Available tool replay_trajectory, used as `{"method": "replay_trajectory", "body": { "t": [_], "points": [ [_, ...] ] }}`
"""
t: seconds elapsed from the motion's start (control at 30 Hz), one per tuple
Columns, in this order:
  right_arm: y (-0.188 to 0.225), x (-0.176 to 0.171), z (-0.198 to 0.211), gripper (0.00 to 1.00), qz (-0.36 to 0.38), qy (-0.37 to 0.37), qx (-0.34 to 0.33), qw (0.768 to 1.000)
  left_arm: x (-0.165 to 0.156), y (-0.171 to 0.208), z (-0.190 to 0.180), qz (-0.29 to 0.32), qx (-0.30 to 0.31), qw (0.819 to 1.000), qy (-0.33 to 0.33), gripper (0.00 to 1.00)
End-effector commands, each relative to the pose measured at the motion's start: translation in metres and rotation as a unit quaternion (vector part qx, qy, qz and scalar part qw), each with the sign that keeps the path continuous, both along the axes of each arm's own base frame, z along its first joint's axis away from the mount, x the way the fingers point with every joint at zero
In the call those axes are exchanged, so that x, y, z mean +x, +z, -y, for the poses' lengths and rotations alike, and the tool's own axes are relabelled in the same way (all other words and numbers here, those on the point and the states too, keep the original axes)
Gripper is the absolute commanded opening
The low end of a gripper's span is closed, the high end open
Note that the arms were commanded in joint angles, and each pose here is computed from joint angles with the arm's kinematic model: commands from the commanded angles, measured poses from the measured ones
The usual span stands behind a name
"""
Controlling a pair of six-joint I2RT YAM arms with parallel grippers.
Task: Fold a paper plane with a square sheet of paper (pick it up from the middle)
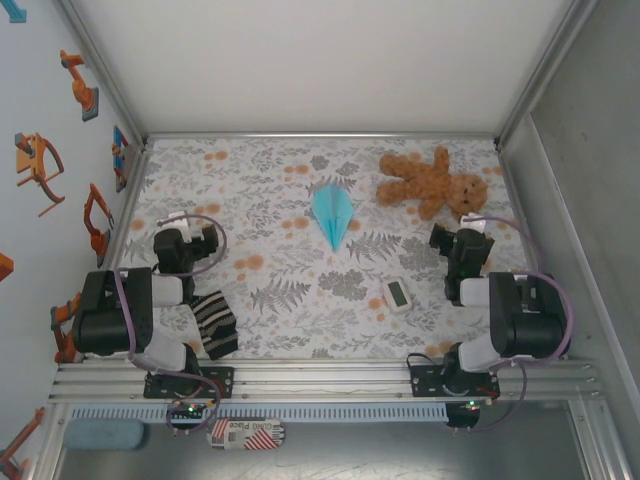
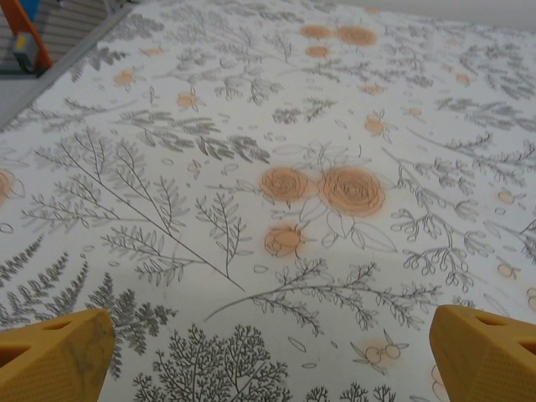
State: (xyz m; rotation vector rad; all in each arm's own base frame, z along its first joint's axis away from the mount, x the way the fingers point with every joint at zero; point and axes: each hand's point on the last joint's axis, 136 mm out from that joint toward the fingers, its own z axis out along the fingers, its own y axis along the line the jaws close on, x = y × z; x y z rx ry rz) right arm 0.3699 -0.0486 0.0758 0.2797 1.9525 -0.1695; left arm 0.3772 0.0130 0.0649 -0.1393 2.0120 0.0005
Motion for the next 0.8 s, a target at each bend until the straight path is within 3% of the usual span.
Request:
{"method": "replay_trajectory", "body": {
  "t": [0.0, 0.33, 0.77],
  "points": [
    [0.0167, 0.0109, -0.0047, 0.99, 0.048, 0.026, -0.003, 0.999, 0.0147, 0.0202, 0.0024, 0.028, 0.002, 1.0, -0.012, 0.96],
    [0.015, 0.0173, -0.0032, 0.99, 0.027, 0.02, -0.007, 0.999, 0.0181, 0.0193, 0.0055, 0.019, 0.035, 0.999, -0.002, 0.96],
    [0.0142, 0.0171, -0.0029, 1.0, 0.025, 0.02, -0.008, 0.999, 0.0187, 0.0187, 0.0064, 0.016, 0.033, 0.999, -0.006, 0.96]
  ]
}}
